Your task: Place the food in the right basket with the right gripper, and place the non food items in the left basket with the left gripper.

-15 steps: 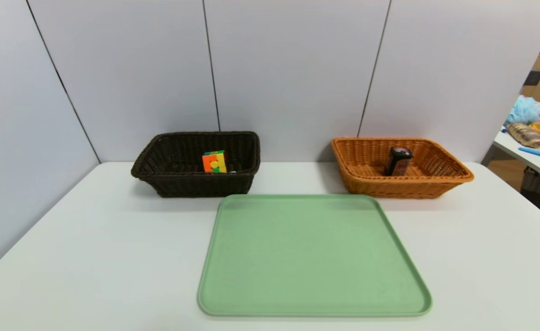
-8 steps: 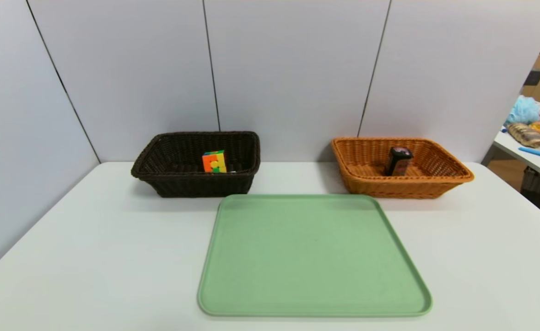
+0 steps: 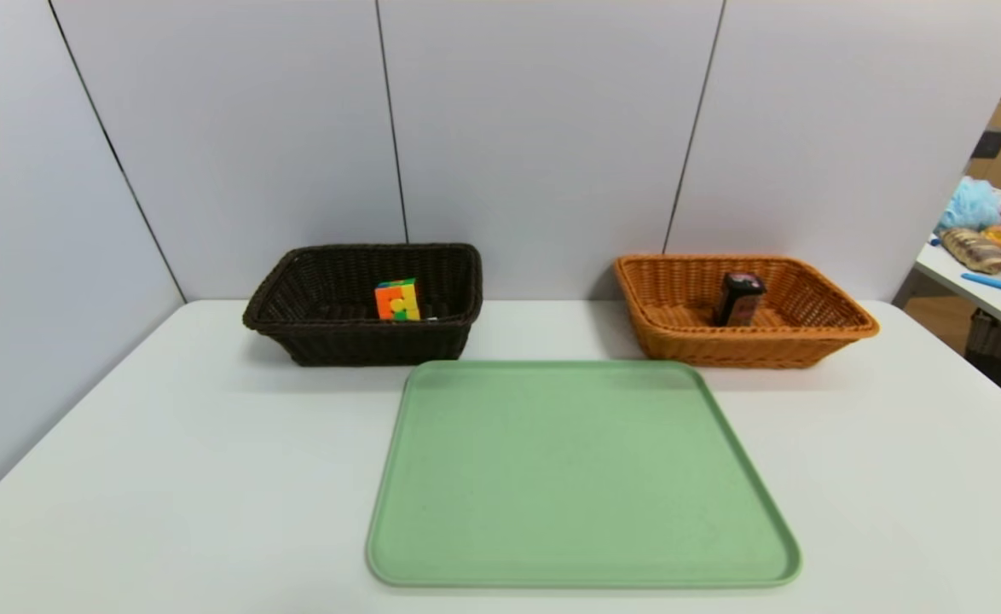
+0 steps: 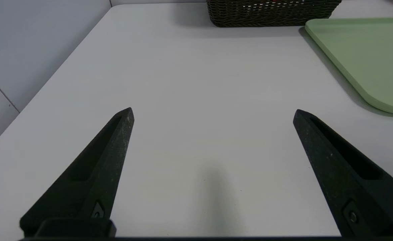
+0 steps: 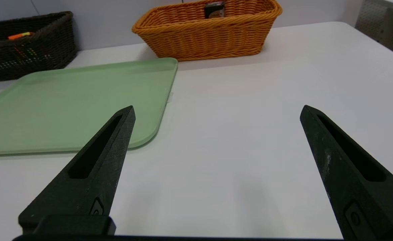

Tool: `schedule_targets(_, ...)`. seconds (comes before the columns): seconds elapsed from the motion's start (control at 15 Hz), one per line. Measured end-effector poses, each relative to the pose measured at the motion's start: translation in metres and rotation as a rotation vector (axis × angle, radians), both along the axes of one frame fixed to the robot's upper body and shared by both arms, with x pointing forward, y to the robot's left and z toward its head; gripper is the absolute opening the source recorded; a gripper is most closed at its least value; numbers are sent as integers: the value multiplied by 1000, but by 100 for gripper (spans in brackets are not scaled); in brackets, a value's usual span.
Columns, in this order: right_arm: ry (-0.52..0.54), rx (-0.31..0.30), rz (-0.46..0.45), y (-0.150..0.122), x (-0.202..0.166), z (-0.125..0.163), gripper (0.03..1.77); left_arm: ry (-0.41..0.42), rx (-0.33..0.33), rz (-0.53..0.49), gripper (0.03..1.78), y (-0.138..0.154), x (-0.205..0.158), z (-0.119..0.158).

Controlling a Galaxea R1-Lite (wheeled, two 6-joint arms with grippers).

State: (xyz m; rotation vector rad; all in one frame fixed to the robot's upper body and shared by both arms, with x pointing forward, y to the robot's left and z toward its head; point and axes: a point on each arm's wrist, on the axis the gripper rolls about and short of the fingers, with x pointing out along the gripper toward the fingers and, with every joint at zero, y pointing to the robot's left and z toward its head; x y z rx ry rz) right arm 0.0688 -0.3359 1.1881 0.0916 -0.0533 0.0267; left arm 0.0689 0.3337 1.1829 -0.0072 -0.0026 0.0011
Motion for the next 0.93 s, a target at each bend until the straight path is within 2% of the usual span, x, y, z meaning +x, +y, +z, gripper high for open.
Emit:
schedule_targets(0.13, 11, -115, -30, -1, 0, -1, 170, 0, 0, 0, 169, 0, 0, 0)
schedule_targets(0.27, 35, -206, -7, 0, 0, -4, 170, 0, 0, 0, 169, 0, 0, 0)
schedule_targets(0.4, 48, -203, -6, 0, 0, -5, 170, 0, 0, 0, 169, 0, 0, 0)
schedule_targets(0.53, 48, -154, -8, 0, 0, -5, 170, 0, 0, 0, 169, 0, 0, 0)
schedule_targets(0.93, 46, -154, -6, 0, 0, -5, 170, 0, 0, 0, 169, 0, 0, 0)
